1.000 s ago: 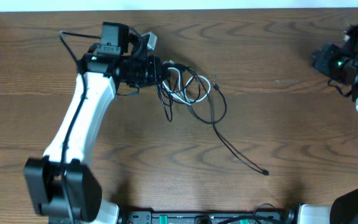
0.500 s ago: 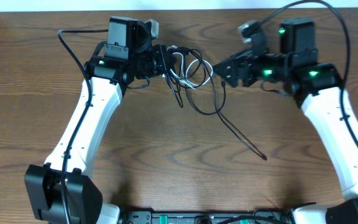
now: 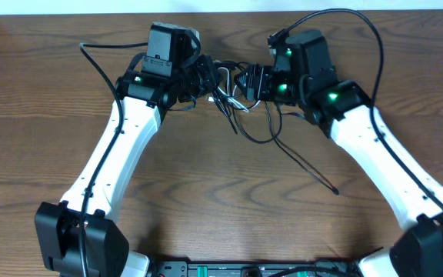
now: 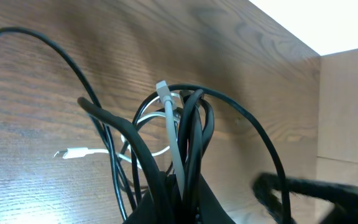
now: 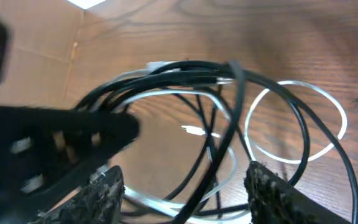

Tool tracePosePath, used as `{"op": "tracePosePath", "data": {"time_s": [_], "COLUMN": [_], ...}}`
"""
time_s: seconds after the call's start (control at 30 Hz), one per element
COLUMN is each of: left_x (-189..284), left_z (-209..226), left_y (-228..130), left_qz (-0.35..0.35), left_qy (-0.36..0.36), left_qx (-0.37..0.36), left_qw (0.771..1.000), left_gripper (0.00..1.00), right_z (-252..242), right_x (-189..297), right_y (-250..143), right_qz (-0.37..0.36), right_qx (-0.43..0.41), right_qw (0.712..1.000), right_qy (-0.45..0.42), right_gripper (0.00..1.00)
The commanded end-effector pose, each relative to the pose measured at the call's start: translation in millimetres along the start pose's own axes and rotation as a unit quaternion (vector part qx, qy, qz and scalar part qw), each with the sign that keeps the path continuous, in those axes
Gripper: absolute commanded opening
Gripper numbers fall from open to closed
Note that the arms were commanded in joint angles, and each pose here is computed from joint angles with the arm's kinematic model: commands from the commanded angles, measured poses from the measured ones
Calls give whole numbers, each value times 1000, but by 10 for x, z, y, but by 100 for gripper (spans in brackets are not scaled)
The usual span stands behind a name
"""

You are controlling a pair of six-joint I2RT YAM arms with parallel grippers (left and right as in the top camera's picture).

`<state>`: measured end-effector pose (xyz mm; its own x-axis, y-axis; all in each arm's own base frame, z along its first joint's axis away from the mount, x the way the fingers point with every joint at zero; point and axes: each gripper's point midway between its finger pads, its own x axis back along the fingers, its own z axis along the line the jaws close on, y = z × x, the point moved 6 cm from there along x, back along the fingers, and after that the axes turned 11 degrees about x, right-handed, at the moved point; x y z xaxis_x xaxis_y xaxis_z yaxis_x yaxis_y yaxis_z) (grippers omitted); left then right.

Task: Untangle cables

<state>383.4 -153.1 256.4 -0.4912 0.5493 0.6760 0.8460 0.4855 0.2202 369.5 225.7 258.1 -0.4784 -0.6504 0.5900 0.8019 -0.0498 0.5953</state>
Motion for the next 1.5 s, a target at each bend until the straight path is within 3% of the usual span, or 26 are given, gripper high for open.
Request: {"op": "tracePosePath", "data": {"time_s": [0.0, 0.1, 0.2, 0.47, 0.67, 0.83, 1.0, 1.2, 1.47], "left_x": [-33, -34, -38, 10, 42, 54, 150, 414, 762], "left_z": [36, 40, 65, 389, 505, 537, 707, 985, 1445], "left_y": [3, 0, -47, -180, -116, -85, 47, 328, 653], "left_qz": [-3, -2, 9, 32, 0, -14, -76, -168, -173], "left_qy": [6, 6, 15, 114, 164, 179, 260, 363, 351], "left_qx": [5, 5, 9, -29, -34, -36, -45, -39, 69], "left_qw": [1000, 1000, 1000, 992, 986, 983, 962, 915, 917], "left_gripper": [7, 8, 8, 11, 11, 11, 11, 11, 7], "right_z": [-55, -129, -232, -1097, -1663, -1778, -2034, -2481, -3039], "right_x": [-147, -260, -326, 79, 517, 698, 1131, 1482, 1871], "right_y": [-52, -97, -116, -108, -331, -405, -398, -420, -476], "right_qz": [14, 25, 31, 48, 99, 115, 95, 86, 59], "right_qx": [-35, -41, -27, -23, -42, -34, -43, -136, -251], "right_qw": [999, 999, 999, 978, 909, 869, 780, 770, 818], "right_qy": [-7, -13, -25, -203, -403, -480, -618, -617, -514], "right_gripper": [40, 30, 2, 1, 1, 1, 1, 1, 1]}}
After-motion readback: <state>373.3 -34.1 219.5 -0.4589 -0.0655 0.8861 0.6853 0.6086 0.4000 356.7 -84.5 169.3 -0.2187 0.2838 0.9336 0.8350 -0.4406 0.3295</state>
